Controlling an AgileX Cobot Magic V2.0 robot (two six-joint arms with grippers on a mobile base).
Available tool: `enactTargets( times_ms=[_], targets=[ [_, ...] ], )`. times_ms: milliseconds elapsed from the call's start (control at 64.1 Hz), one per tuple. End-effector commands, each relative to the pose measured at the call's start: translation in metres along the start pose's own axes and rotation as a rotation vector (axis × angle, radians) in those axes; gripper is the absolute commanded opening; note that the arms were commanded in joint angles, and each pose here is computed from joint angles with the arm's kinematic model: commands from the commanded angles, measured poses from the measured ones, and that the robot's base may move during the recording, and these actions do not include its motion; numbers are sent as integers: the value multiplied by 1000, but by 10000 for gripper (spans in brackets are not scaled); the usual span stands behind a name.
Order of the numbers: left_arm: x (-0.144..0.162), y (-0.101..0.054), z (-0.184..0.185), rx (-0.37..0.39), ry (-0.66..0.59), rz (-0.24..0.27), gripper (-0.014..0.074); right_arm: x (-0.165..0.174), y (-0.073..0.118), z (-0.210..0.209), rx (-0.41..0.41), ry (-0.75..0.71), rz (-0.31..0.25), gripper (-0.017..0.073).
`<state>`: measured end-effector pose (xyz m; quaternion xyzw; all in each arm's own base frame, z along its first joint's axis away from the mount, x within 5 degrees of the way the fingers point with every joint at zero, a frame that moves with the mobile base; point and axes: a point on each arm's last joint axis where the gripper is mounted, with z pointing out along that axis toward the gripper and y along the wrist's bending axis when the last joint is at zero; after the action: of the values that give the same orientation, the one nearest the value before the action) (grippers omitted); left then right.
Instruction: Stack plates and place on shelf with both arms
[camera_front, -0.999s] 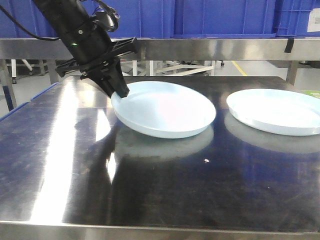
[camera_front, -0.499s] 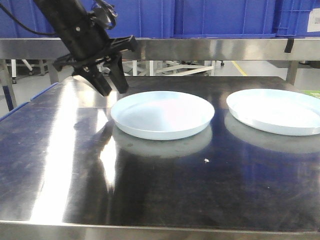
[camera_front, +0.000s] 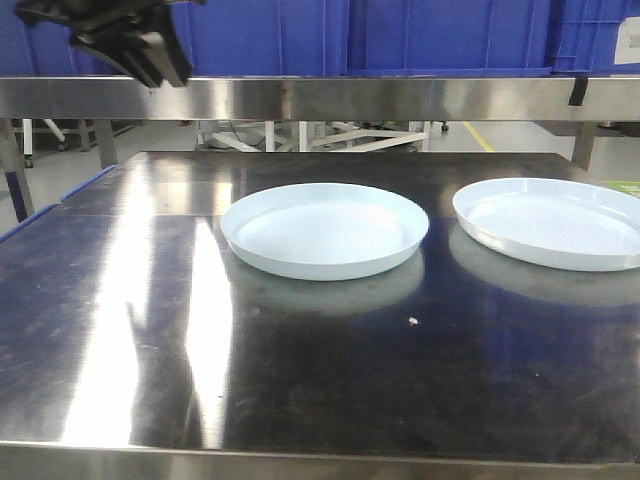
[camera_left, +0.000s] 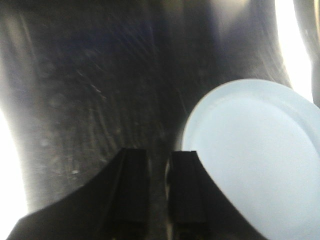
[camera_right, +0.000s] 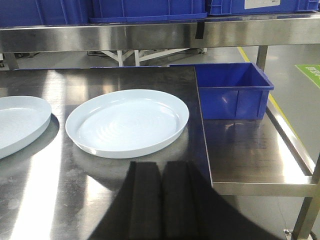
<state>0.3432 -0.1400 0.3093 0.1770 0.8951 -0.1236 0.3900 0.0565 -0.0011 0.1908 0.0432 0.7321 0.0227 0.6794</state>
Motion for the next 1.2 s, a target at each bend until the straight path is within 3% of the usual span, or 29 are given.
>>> enactTargets(
  times_ms=[0, 234, 421, 624, 780, 936, 1046, 1092, 1186],
  targets=[
    [-6, -3, -41, -32, -248, 5, 79, -9, 0, -2, 3, -102, -2, 51],
    [52, 0, -88, -86, -472, 6, 83, -9, 0, -2, 3, -102, -2, 51],
    [106, 5, -120, -133, -583, 2, 83, -9, 0, -2, 3, -102, -2, 51],
    [154, 7, -144, -195, -609, 121, 83, -9, 0, -2, 3, -102, -2, 51],
    [178, 5, -160, -203, -675, 119, 83, -9, 0, -2, 3, -102, -2, 51],
    [193, 4, -173, -194, -745, 69, 83, -9, 0, -2, 3, -102, -2, 51],
    [198, 4, -175, -194, -761, 66, 83, -9, 0, -2, 3, -102, -2, 51],
    [200, 3, -174, -199, -759, 88, 83, -9, 0, -2, 3, -102, -2, 51],
    [201, 2, -172, -225, -759, 193, 83, -9, 0, -2, 3, -102, -2, 51]
  ],
)
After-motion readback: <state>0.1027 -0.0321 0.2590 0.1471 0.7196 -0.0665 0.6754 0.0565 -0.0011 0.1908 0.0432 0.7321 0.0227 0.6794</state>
